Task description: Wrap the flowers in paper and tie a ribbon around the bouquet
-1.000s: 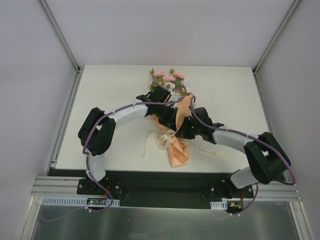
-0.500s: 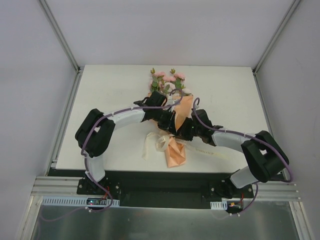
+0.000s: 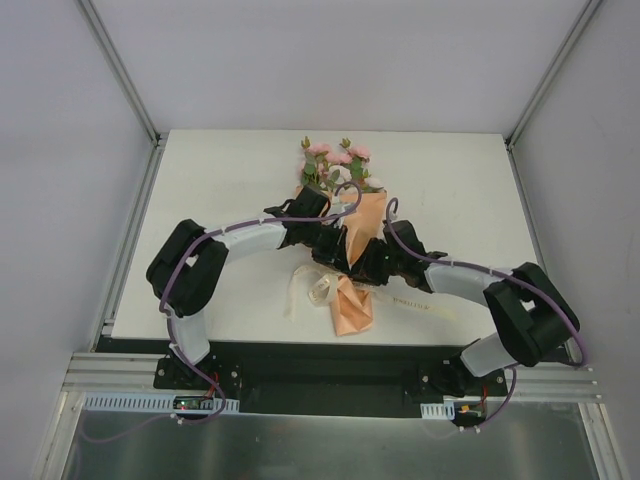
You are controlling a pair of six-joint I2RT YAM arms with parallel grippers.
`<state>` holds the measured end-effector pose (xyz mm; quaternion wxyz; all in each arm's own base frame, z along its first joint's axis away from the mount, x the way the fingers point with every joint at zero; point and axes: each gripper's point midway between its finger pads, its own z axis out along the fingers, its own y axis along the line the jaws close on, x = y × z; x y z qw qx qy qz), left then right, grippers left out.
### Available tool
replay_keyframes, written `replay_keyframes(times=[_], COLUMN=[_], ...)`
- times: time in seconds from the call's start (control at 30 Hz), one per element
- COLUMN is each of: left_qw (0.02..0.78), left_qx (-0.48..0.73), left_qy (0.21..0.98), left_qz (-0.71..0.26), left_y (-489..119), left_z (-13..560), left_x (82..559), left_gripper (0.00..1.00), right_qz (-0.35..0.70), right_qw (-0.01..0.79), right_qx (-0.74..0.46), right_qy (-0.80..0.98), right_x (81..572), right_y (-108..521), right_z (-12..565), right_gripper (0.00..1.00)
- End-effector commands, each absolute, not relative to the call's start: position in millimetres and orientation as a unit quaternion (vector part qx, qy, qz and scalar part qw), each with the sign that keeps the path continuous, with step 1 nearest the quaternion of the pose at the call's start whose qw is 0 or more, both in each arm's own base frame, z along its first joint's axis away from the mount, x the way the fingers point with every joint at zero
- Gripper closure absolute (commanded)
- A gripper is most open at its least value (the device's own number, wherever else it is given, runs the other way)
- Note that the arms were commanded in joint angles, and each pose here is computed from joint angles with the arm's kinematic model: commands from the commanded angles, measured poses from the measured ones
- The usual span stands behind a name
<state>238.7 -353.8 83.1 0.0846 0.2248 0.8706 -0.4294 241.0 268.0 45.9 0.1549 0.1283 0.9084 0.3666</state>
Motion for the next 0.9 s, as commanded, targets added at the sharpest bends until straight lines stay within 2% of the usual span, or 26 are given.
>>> replay_keyframes(times=[0.0, 0.3, 0.43, 0.53, 0.7, 0.87], left_qw=[0.094, 0.087, 0.090, 0.089, 0.086, 0.089], left_qx=[0.233, 0.231, 0.230, 0.230, 0.226, 0.229], left_qy=[0.860, 0.859, 0.859, 0.859, 0.860, 0.858], left_qz=[-0.444, -0.448, -0.449, -0.449, -0.450, -0.452], left_y=[-352, -351, -351, -350, -350, -349], left_z=[107, 106, 107, 107, 103, 105], left_x=[230, 228, 228, 226, 225, 224], left_gripper=[1.00, 1.00, 1.00, 1.00, 1.00, 1.00], right_qz=[0.350, 0.335, 0.343, 0.371, 0.396, 0.384], right_qw=[0.192, 0.213, 0.196, 0.151, 0.122, 0.123], right_qx=[0.090, 0.074, 0.113, 0.193, 0.253, 0.285], right_qy=[0.912, 0.915, 0.912, 0.896, 0.874, 0.869], right_x=[246, 233, 236, 240, 251, 256], right_y=[258, 242, 245, 258, 269, 262], right_z=[66, 100, 107, 105, 101, 92], right_gripper=[0.74, 0.66, 0.66, 0.69, 0.58, 0.55])
